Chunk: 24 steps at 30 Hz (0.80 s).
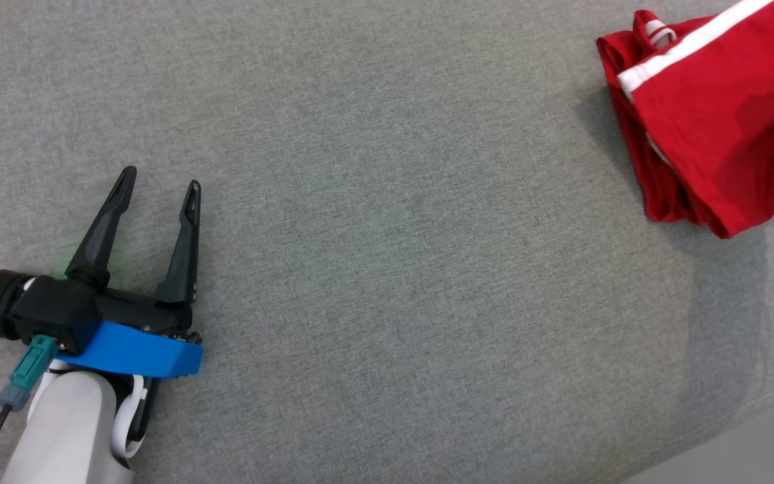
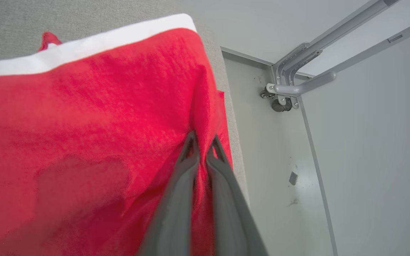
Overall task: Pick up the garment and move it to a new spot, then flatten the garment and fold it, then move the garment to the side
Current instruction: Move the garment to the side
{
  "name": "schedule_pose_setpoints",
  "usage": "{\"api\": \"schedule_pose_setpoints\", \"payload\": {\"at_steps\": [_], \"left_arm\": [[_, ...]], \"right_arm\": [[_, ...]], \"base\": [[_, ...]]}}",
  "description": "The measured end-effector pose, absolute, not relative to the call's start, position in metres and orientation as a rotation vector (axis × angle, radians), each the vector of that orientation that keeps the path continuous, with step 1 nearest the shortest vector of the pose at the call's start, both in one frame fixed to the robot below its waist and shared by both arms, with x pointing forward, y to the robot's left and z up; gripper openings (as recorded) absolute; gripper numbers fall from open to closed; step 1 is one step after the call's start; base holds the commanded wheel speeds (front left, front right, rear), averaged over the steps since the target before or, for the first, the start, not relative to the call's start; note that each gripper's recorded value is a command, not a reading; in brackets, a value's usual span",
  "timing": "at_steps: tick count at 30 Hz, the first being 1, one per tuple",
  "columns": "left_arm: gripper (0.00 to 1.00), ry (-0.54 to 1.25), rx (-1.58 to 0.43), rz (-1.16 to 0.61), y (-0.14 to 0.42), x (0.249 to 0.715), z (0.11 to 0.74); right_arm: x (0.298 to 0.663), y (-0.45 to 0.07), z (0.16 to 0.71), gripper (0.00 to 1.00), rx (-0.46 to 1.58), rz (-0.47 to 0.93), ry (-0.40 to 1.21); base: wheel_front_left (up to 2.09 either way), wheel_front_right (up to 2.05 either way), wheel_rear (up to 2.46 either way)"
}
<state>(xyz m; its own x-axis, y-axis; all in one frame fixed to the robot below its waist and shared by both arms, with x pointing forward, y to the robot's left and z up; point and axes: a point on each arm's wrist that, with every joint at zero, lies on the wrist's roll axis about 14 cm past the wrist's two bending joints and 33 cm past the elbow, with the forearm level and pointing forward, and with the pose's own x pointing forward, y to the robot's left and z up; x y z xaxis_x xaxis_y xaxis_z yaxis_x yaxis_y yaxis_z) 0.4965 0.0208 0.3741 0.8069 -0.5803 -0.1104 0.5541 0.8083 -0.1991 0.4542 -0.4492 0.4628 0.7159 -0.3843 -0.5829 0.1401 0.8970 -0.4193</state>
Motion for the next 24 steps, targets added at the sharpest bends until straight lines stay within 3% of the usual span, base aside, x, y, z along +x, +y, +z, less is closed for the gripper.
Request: {"api": "schedule_pose_setpoints", "payload": {"at_steps": [1,2,3,4,5,9,14,20,24], "left_arm": [[1.0,0.169,-0.159,-0.608,0.022,0.497,0.374],[1.0,0.169,-0.156,-0.607,0.023,0.498,0.374],[1.0,0.17,-0.152,-0.607,0.024,0.498,0.374],[1.0,0.17,-0.149,-0.607,0.024,0.498,0.375],[1.0,0.169,-0.145,-0.606,0.025,0.498,0.377],[1.0,0.167,-0.124,-0.595,0.031,0.493,0.385],[1.0,0.145,-0.138,-0.549,0.041,0.476,0.409],[1.0,0.102,-0.193,-0.423,0.068,0.446,0.445],[1.0,0.047,-0.244,-0.34,0.087,0.428,0.471]], "right_arm": [[0.454,-0.452,0.46,0.0,-0.369,-0.306,0.715],[0.454,-0.454,0.458,0.25,-0.369,-0.317,0.71],[0.452,-0.457,0.455,0.41,-0.361,-0.331,0.714],[0.449,-0.459,0.452,0.96,-0.35,-0.344,0.717],[0.446,-0.462,0.452,1.0,-0.333,-0.363,0.709],[0.439,-0.462,0.452,1.0,-0.283,-0.397,0.686],[0.446,-0.446,0.477,1.0,-0.219,-0.383,0.543],[0.458,-0.371,0.522,1.0,-0.081,-0.215,0.221],[0.441,-0.327,0.545,1.0,-0.036,-0.104,0.056]], "base": [[0.0,0.0,0.0],[0.0,0.0,0.0],[0.0,0.0,0.0],[0.0,0.0,0.0],[0.0,0.0,0.0],[0.0,0.0,0.0],[0.0,0.0,0.0],[0.0,0.0,0.0],[0.0,0.0,0.0]]}}
